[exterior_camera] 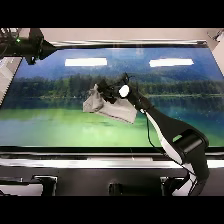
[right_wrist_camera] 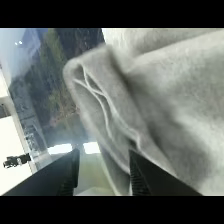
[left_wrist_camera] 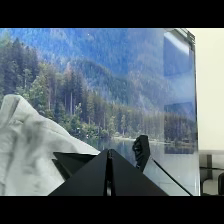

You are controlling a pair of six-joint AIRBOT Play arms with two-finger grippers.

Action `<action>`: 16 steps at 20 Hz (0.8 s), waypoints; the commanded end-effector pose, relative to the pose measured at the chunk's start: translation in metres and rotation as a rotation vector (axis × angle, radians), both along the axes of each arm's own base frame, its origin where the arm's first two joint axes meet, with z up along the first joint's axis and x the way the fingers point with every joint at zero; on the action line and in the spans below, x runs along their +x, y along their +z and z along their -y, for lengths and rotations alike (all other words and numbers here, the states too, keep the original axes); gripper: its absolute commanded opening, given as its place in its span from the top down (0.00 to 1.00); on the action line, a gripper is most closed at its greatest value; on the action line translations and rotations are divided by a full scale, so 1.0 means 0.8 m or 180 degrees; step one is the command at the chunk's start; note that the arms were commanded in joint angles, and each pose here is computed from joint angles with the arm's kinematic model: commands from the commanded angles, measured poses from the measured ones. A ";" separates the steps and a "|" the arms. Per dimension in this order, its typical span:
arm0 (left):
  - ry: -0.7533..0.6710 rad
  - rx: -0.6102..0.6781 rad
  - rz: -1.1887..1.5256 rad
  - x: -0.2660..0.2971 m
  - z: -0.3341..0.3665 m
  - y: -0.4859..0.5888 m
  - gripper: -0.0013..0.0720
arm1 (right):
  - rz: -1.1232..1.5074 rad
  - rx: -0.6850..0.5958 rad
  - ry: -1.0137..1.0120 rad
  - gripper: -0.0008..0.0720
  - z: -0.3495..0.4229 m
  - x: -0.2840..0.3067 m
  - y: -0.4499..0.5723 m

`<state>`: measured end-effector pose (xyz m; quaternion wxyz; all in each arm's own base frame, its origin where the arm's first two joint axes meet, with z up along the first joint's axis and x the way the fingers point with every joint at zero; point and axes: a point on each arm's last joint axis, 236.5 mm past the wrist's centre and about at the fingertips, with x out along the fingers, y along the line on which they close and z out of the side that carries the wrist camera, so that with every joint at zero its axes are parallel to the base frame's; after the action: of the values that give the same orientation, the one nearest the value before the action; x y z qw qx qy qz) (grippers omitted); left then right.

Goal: Fold the clothes and pants, and hang the long-sleeved shirts on hangers.

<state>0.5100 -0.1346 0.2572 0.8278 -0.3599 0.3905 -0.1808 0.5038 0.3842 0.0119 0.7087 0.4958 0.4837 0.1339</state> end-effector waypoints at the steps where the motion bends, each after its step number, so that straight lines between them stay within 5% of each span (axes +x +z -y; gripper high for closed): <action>1: -0.0001 0.0042 0.0034 0.002 -0.006 -0.001 0.96 | 0.0132 0.0100 -0.0049 0.45 0.001 0.007 0.025; 6: 0.0080 0.0042 0.0033 0.005 -0.023 -0.001 0.96 | 0.0612 -0.0097 0.0154 0.36 0.078 0.013 0.124; 10: 0.0051 0.0064 -0.0010 0.001 -0.027 -0.005 0.96 | 0.0221 -0.0691 0.0635 0.05 0.243 -0.026 0.119; 16: 0.0062 0.0075 -0.0040 0.000 -0.032 -0.007 0.96 | -0.0450 -0.0938 0.1071 0.05 0.376 -0.096 0.016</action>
<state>0.5108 -0.1110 0.2525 0.8316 -0.3552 0.3927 -0.1674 0.4671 0.1185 0.0569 0.7402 0.3360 0.5679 0.1291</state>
